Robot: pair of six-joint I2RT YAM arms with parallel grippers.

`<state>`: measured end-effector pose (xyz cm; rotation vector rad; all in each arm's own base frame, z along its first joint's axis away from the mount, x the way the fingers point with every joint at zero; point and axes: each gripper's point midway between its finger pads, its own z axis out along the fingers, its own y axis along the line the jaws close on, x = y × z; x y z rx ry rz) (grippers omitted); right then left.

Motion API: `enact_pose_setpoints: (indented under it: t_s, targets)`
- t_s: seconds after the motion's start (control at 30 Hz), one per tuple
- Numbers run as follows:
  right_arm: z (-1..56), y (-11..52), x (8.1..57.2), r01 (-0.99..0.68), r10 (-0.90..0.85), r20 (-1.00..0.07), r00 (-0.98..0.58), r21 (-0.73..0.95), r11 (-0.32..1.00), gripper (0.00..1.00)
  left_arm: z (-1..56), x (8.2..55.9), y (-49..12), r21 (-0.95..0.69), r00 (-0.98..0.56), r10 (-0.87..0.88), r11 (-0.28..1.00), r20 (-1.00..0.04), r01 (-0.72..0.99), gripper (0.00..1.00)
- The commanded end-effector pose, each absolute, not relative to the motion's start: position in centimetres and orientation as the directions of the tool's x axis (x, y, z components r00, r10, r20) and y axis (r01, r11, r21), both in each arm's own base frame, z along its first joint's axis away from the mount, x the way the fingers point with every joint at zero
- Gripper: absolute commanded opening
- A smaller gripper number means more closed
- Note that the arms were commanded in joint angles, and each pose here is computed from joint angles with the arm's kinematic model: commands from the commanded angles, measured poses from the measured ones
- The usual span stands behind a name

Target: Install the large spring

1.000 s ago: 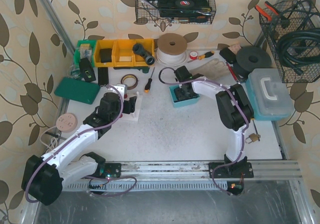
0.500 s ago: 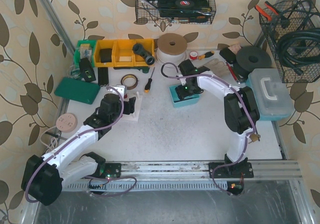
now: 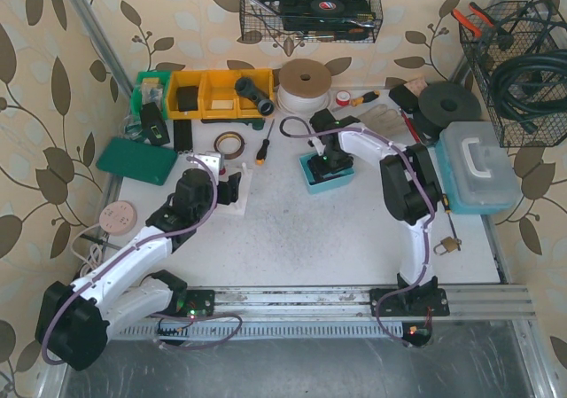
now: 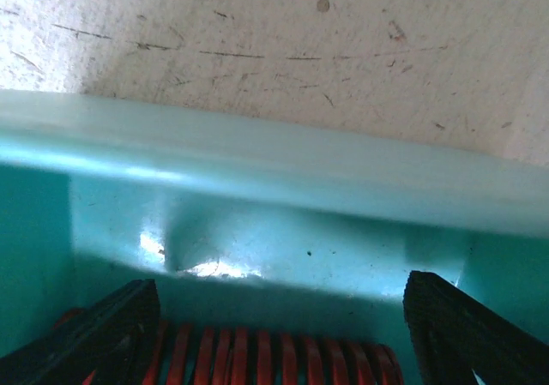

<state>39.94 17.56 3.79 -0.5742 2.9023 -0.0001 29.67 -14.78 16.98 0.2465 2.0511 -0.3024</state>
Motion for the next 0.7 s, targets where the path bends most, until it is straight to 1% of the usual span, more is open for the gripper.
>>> enact_pose_setpoints:
  t_s: [0.0, 0.13, 0.2, 0.33, 0.4, 0.57, 0.67]
  targets:
    - [3.3, 17.3, 39.9, -0.385, -0.388, -0.137, -0.911, -0.05, 0.922, 0.78, 18.3, 29.6, -15.2, -0.111, -0.422, 0.038, 0.94, -0.906, 0.322, 0.81]
    - [2.1, 16.9, 40.1, -0.37, -0.374, -0.124, -0.919, -0.055, 0.927, 0.71, 18.2, 29.7, -15.2, -0.109, -0.423, 0.039, 0.941, -0.905, 0.319, 0.81]
    - [2.3, 16.8, 40.5, -0.362, -0.366, -0.141, -0.92, -0.053, 0.931, 0.66, 18.2, 29.7, -15.1, -0.107, -0.423, 0.04, 0.942, -0.905, 0.318, 0.81]
    - [3.4, 17.1, 41.8, -0.345, -0.349, -0.213, -0.912, -0.057, 0.937, 0.48, 18.2, 29.6, -15.3, -0.109, -0.423, 0.04, 0.94, -0.905, 0.323, 0.81]
    - [4.7, 17.1, 42.4, -0.332, -0.336, -0.262, -0.905, -0.063, 0.941, 0.37, 18.3, 29.6, -15.3, -0.109, -0.422, 0.04, 0.94, -0.906, 0.324, 0.81]
    - [7.1, 16.7, 43.5, -0.29, -0.301, -0.36, -0.883, -0.087, 0.953, 0.22, 18.2, 29.6, -15.3, -0.107, -0.424, 0.043, 0.94, -0.905, 0.324, 0.81]
    - [7.9, 16.5, 43.6, -0.276, -0.29, -0.399, -0.87, -0.093, 0.957, 0.17, 18.2, 29.6, -15.3, -0.105, -0.424, 0.045, 0.94, -0.905, 0.324, 0.81]
